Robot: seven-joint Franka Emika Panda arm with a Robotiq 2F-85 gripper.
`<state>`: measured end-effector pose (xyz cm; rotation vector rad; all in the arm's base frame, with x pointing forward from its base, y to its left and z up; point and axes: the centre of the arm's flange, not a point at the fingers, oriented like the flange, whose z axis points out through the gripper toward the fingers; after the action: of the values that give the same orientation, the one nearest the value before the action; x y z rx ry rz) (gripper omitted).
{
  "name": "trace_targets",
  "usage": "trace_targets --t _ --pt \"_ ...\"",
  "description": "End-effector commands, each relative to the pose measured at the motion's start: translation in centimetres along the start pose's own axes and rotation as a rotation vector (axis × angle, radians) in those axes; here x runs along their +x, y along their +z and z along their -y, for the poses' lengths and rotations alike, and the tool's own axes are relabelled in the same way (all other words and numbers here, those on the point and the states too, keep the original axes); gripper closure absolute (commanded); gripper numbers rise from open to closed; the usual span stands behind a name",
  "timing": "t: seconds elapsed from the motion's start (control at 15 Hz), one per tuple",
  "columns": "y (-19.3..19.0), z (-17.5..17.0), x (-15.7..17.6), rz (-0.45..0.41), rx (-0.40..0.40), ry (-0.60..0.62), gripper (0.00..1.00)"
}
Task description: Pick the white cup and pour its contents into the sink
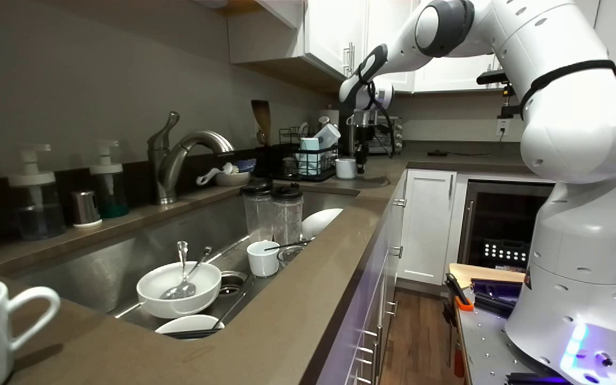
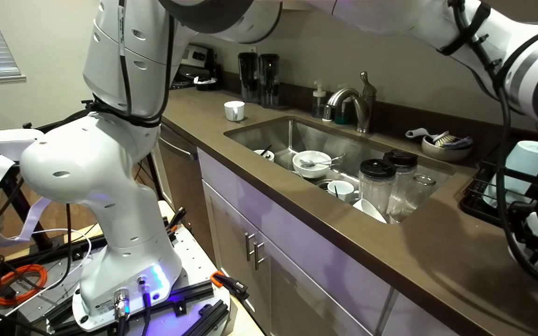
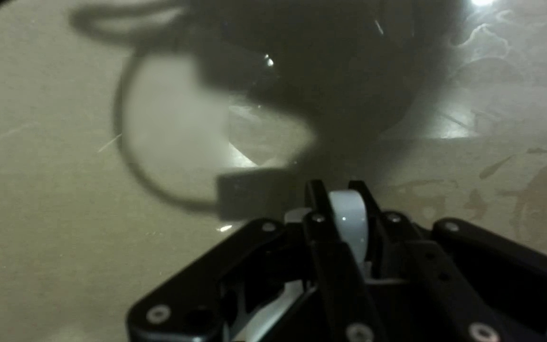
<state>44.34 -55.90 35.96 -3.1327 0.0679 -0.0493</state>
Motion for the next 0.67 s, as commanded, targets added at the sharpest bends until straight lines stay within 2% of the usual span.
trace_targets --t 0.0,0.6 --pt "-0.3 -0.2 -0.2 0.014 -0.009 0.005 0.93" --pt "-1.3 1.2 -2.6 0.098 0.010 0.018 0.93"
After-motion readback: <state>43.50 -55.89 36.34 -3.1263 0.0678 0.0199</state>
